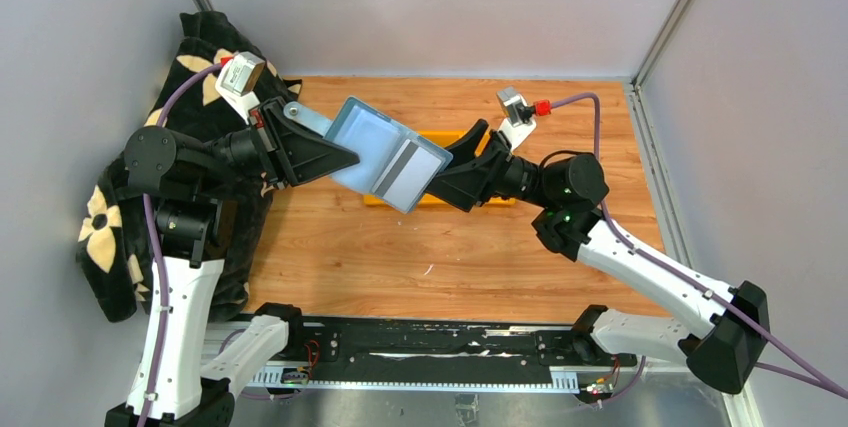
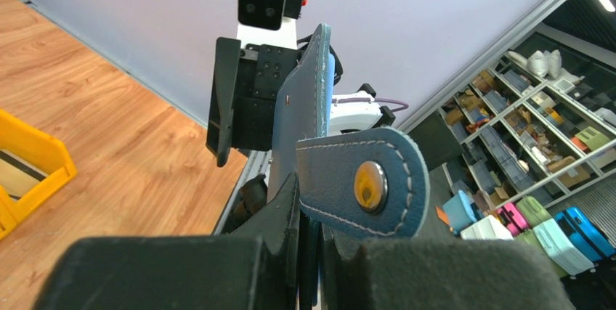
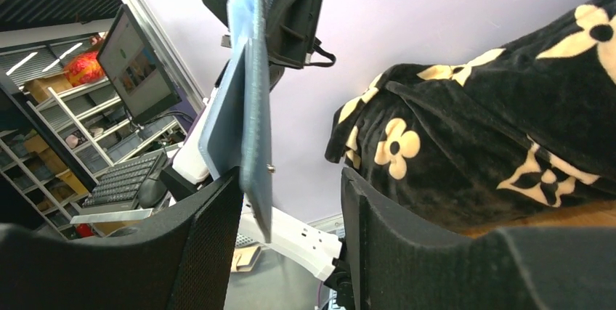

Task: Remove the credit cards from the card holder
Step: Remove the credit card from the card holder.

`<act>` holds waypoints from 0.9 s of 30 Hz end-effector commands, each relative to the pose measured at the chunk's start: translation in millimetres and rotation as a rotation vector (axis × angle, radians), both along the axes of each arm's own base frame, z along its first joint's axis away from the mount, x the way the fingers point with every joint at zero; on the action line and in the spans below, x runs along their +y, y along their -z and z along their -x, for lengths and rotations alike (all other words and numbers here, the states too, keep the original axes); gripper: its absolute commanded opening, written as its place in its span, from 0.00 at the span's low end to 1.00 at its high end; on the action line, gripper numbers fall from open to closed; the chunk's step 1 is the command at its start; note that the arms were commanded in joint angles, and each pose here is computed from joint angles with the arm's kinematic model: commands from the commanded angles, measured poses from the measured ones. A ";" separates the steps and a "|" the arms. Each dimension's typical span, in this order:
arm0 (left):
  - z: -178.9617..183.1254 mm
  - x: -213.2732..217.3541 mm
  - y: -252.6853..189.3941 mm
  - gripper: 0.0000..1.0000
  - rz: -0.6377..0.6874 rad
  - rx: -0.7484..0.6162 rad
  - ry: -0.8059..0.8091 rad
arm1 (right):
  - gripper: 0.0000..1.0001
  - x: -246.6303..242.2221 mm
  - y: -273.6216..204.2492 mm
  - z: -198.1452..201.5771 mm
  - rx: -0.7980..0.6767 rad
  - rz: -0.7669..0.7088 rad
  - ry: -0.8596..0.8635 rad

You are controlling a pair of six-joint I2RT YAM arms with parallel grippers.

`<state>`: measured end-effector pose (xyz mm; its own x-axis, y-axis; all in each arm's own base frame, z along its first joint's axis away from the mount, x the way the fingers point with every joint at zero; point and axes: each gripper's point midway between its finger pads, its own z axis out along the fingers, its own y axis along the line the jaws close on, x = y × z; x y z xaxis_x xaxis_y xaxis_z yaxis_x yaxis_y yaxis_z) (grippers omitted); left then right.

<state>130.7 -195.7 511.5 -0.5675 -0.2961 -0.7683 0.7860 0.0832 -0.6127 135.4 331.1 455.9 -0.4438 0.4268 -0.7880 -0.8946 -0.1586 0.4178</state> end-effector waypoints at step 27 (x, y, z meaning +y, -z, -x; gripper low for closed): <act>4.6 1.0 4.0 0.00 -0.014 -0.049 -0.006 | 0.64 21.3 -52.7 31.6 -0.058 -0.197 -0.029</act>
<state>129.8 -195.5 509.5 -0.5579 -0.2943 -0.7759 0.7928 0.0874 -0.6032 113.5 361.7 474.7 -0.4741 0.4625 -0.7492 -0.8804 -0.2512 0.4021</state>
